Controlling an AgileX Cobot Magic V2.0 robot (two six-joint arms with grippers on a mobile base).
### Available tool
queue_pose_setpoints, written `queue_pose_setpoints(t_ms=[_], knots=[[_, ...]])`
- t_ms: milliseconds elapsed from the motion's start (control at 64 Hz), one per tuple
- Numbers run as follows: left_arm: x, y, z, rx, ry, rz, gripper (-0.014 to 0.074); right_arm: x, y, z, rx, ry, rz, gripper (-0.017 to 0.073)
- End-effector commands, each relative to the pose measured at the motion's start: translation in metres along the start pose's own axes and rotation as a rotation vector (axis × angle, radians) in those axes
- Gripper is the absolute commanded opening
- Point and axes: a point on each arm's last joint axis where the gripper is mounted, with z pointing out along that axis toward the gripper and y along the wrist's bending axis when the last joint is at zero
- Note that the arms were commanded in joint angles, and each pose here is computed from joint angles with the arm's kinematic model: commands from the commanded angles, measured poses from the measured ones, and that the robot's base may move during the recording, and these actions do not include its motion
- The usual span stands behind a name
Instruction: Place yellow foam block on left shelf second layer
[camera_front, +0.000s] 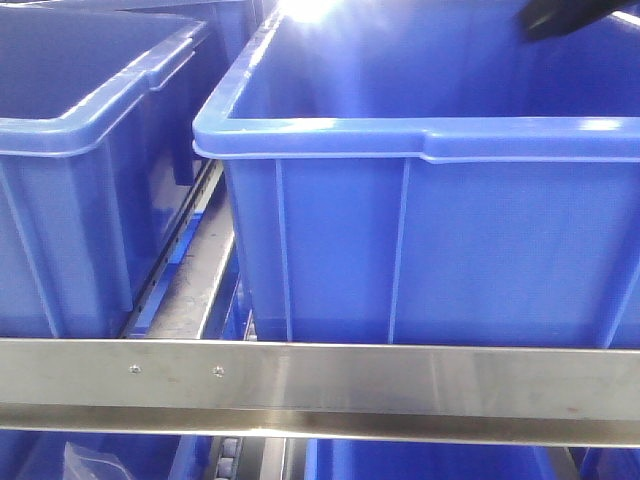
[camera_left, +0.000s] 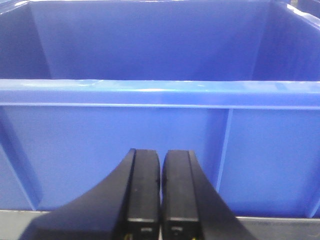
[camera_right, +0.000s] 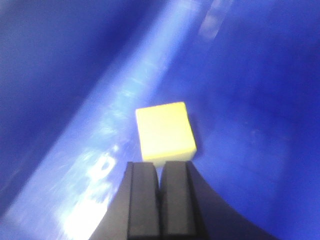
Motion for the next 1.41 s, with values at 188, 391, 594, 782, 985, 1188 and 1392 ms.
queue_pose_setpoints(t_ms=[188, 391, 594, 782, 985, 1188, 1392], knots=[[0.000, -0.002, 0.000, 0.021, -0.071, -0.003, 0.0136, 0.024, -0.002, -0.084, -0.008, -0.356, 0.000, 0.0035], [0.000, -0.002, 0.000, 0.021, -0.071, -0.003, 0.0136, 0.053, -0.002, -0.106, -0.006, -0.403, 0.001, 0.0035], [0.000, -0.002, 0.000, 0.021, -0.071, -0.003, 0.0136, 0.075, -0.001, -0.110, -0.011, -0.445, 0.000, 0.0035], [0.000, -0.002, 0.000, 0.021, -0.071, -0.003, 0.0136, 0.105, -0.006, -0.118, 0.065, -0.509, 0.015, 0.0035], [0.000, -0.002, 0.000, 0.021, -0.071, -0.003, 0.0136, 0.142, -0.015, -0.115, 0.246, -0.504, 0.050, 0.0035], [0.000, -0.002, 0.000, 0.021, -0.071, -0.003, 0.0136, 0.170, -0.020, -0.109, 0.374, -0.527, 0.068, 0.0035], [0.000, -0.002, 0.000, 0.021, -0.071, -0.003, 0.0136, 0.175, -0.020, -0.113, 0.420, -0.589, 0.062, 0.0035]])
